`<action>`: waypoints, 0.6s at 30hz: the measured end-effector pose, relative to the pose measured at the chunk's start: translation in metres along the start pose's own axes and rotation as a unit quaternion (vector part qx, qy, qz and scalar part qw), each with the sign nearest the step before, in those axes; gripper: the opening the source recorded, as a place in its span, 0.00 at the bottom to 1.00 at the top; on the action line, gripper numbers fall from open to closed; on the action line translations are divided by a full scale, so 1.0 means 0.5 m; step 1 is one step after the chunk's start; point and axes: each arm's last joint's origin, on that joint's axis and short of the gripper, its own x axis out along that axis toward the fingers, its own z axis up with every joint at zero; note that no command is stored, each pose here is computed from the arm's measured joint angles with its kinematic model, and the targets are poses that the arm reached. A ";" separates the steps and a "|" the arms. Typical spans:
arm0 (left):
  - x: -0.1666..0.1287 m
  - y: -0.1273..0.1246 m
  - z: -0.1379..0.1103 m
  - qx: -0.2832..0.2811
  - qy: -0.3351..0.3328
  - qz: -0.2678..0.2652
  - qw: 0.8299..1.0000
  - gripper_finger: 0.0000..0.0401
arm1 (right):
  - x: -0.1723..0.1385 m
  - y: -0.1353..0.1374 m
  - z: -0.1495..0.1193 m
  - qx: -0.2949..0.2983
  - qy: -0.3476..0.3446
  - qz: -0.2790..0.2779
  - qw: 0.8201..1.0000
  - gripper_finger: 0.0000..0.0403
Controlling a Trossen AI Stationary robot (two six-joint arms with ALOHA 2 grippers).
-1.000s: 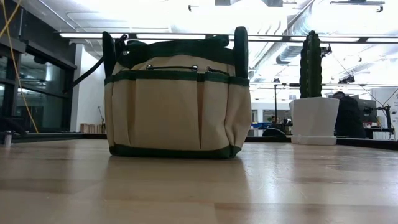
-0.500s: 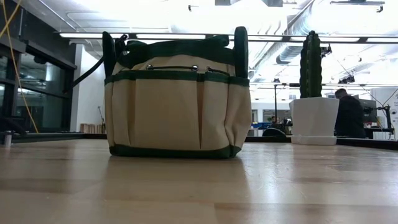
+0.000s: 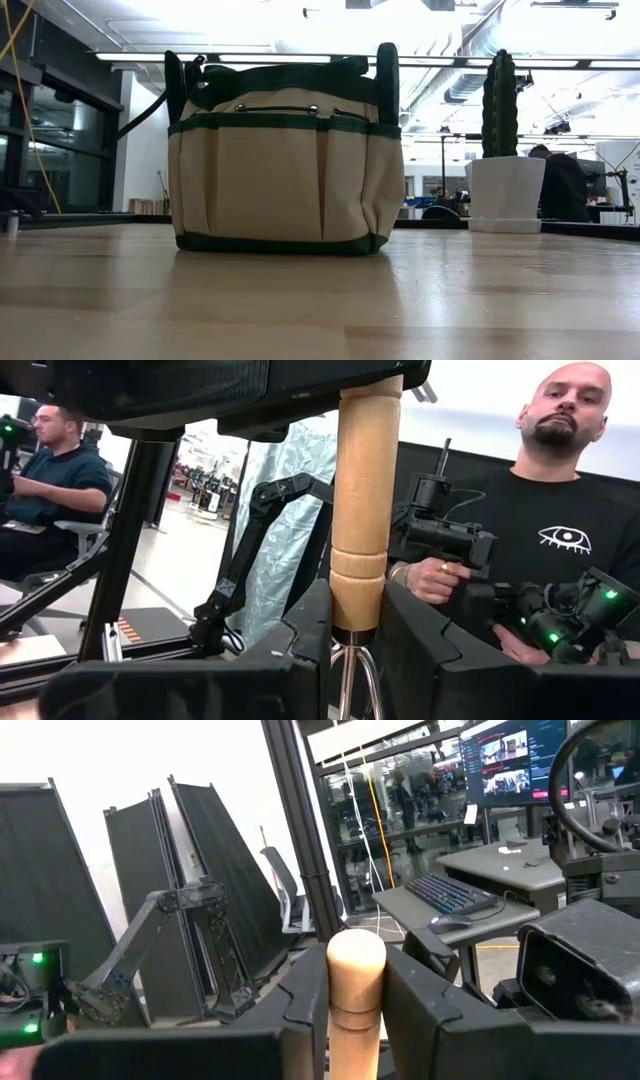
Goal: Pick & Place Garden tools in Gardening bag
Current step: Put the light brown hand rake into the gardening bag
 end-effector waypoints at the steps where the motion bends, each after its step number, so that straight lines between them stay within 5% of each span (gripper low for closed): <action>1: 0.000 0.000 0.000 0.000 0.000 0.001 1.000 0.14 | 0.000 0.000 0.000 0.000 0.000 0.000 1.000 0.15; 9: 0.000 0.006 -0.007 -0.041 0.010 0.023 0.999 0.40 | 0.000 -0.003 -0.007 0.016 0.016 -0.021 1.000 0.15; 18: -0.002 0.014 -0.021 -0.071 0.040 0.049 0.995 0.44 | -0.002 -0.012 -0.021 0.042 0.037 -0.082 0.995 0.15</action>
